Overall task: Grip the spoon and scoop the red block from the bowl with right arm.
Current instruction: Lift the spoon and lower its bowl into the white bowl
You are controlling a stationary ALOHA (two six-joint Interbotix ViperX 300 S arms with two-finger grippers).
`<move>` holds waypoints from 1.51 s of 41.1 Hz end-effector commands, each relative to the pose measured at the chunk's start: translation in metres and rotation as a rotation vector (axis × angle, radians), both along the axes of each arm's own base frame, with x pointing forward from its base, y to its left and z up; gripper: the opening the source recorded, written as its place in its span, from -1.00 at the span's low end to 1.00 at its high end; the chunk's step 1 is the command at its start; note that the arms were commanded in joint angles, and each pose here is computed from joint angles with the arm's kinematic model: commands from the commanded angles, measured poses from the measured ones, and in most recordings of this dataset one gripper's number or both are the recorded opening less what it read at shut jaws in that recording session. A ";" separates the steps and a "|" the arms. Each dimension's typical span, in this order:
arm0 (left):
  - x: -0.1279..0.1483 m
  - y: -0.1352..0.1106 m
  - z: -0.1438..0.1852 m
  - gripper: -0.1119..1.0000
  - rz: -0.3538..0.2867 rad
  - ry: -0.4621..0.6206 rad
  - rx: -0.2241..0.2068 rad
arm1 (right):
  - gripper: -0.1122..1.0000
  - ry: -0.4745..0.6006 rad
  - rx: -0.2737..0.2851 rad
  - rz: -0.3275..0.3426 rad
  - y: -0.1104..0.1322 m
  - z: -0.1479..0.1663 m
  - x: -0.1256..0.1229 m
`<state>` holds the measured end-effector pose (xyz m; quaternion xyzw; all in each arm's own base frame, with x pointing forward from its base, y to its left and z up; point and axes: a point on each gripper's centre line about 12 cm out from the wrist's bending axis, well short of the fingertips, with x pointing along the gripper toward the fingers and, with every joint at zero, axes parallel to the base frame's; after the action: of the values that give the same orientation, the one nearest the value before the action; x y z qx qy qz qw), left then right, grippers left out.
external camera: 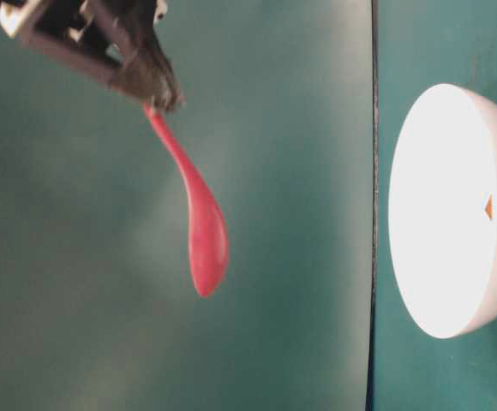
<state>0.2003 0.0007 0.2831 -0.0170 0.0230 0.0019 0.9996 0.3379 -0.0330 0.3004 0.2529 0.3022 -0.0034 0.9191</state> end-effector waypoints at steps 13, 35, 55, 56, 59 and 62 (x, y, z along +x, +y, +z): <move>0.002 0.001 0.011 -0.80 0.002 -0.028 0.008 | -0.39 0.364 0.153 -0.029 -0.001 -0.008 0.052; 0.002 0.001 0.010 -0.80 0.002 -0.024 0.009 | -0.39 0.683 0.002 0.016 0.009 -0.051 0.052; 0.002 0.001 0.011 -0.80 0.002 -0.026 0.008 | -0.39 0.698 -0.031 -0.001 0.003 -0.085 0.062; 0.002 0.001 0.011 -0.80 0.002 -0.026 0.008 | -0.39 0.693 -0.038 -0.003 0.002 -0.085 0.062; 0.002 0.001 0.011 -0.80 0.002 -0.026 0.008 | -0.39 0.672 -0.056 -0.009 0.000 -0.087 0.065; 0.002 0.001 0.011 -0.80 0.002 -0.026 0.009 | -0.39 0.652 -0.071 -0.016 -0.002 -0.086 0.067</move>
<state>0.2003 0.0010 0.2829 -0.0140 0.0237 0.0025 0.9996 0.4014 -0.0332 0.2047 0.2134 0.5983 -0.1010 0.7657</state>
